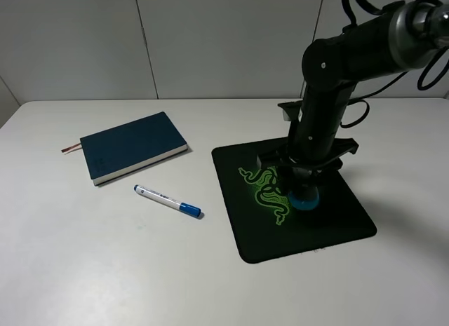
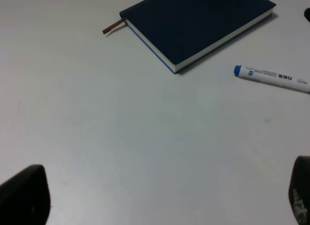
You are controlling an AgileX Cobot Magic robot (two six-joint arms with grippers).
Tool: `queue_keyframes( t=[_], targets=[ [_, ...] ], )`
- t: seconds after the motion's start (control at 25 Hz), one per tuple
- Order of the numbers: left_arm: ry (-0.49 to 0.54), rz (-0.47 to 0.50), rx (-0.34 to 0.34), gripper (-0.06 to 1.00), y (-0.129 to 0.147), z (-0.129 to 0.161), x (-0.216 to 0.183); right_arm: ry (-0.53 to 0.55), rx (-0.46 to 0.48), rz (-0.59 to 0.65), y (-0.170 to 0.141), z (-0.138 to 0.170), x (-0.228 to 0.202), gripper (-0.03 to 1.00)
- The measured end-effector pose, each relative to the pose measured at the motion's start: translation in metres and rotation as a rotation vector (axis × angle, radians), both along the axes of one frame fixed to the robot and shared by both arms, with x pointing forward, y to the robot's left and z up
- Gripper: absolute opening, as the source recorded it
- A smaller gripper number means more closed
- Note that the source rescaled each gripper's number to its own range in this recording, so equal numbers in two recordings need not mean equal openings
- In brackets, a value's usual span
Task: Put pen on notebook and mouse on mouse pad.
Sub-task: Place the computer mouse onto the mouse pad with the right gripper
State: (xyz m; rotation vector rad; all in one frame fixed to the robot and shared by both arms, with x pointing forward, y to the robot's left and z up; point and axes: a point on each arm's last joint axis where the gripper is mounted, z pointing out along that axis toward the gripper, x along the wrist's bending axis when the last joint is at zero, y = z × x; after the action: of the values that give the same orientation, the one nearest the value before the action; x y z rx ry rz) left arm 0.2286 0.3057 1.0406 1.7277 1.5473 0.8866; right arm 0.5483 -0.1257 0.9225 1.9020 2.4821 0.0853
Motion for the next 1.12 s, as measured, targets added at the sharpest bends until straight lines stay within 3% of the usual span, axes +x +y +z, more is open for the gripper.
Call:
queue_keyframes(
  t=[0.76,0.8,0.84,0.88,0.92,1.0,1.12],
  targets=[
    [0.0,0.0,0.0,0.98,0.0,0.0,0.0,0.012,0.004,0.0,0.0046,-0.012,0.0008,0.02],
    [0.0,0.0,0.0,0.98,0.0,0.0,0.0,0.012,0.004,0.0,0.0046,-0.012,0.0008,0.14],
    [0.0,0.0,0.0,0.98,0.0,0.0,0.0,0.011,0.004,0.0,0.0047,-0.0118,0.0009,0.44],
    [0.0,0.0,0.0,0.98,0.0,0.0,0.0,0.009,0.005,0.0,0.0048,-0.0118,0.0011,0.67],
    [0.0,0.0,0.0,0.98,0.0,0.0,0.0,0.006,0.007,0.0,0.0049,-0.0118,0.0014,0.81],
    [0.0,0.0,0.0,0.98,0.0,0.0,0.0,-0.005,0.012,0.0,0.0054,-0.0117,0.0024,0.93],
    [0.0,0.0,0.0,0.98,0.0,0.0,0.0,-0.013,0.017,0.0,0.0058,-0.0117,0.0031,0.98]
  ],
)
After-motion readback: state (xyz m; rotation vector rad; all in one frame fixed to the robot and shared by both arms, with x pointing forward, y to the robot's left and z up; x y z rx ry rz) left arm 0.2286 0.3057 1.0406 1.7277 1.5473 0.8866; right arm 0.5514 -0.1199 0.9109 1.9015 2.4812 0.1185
